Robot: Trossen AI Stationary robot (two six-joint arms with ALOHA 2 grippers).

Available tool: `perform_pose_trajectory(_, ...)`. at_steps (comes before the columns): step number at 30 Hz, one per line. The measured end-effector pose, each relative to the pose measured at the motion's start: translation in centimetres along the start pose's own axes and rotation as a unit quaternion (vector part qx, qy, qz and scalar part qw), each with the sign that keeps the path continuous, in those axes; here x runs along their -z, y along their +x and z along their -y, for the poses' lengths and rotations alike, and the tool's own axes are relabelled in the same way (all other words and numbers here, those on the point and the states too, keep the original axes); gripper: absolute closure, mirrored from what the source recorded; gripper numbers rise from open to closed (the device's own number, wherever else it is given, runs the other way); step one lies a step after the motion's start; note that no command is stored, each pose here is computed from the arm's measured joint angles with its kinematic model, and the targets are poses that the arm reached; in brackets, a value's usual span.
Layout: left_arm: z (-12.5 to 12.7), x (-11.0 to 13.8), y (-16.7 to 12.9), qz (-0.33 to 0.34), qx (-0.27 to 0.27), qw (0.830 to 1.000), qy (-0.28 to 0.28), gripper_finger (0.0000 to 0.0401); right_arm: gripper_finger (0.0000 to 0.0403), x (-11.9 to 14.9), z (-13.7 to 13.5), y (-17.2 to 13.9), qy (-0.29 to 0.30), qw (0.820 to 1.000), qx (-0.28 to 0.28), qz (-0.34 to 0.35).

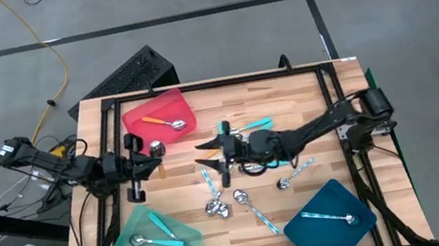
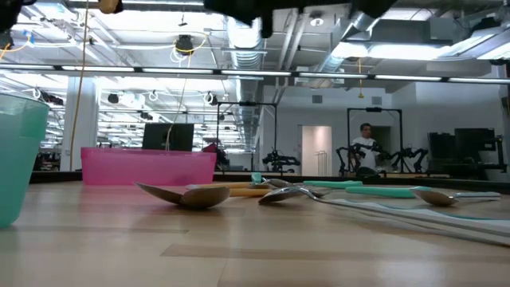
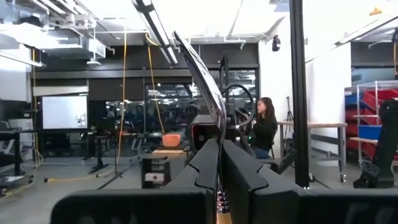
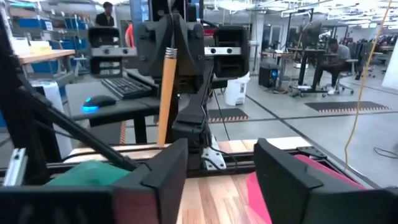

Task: Sort silverware by color (type)
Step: Put the yellow spoon into the pink bin

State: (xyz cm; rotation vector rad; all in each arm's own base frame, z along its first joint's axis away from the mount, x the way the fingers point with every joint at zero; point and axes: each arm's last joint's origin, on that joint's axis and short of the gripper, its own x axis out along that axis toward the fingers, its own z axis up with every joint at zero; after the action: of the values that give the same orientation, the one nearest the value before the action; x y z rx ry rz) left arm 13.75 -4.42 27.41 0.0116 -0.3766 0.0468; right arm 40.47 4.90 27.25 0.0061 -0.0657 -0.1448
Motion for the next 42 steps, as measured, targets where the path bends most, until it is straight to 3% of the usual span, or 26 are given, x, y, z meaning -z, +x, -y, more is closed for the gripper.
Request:
perform_pose_trajectory(5, 0.4, 0.4, 0.6, 0.007, 0.007, 1.000, 0.017, 0.0401, 0.0161, 0.3, -0.4, 2.8, 0.001, 1.000, -0.030, 0.007)
perform_pose_trajectory(13, 0.4, 1.1, 1.1, -0.004, 0.006, 1.000, 0.021, 0.0401, 0.0159, -0.2, -1.2, 5.3, 0.002, 0.996, -0.082, 0.016)
perform_pose_trajectory(42, -0.4, 1.8, 2.6, 0.034, 0.017, 0.999, 0.027, 0.0401, 0.0173, -0.3, -0.6, 5.7, 0.030, 0.993, -0.111, 0.006)
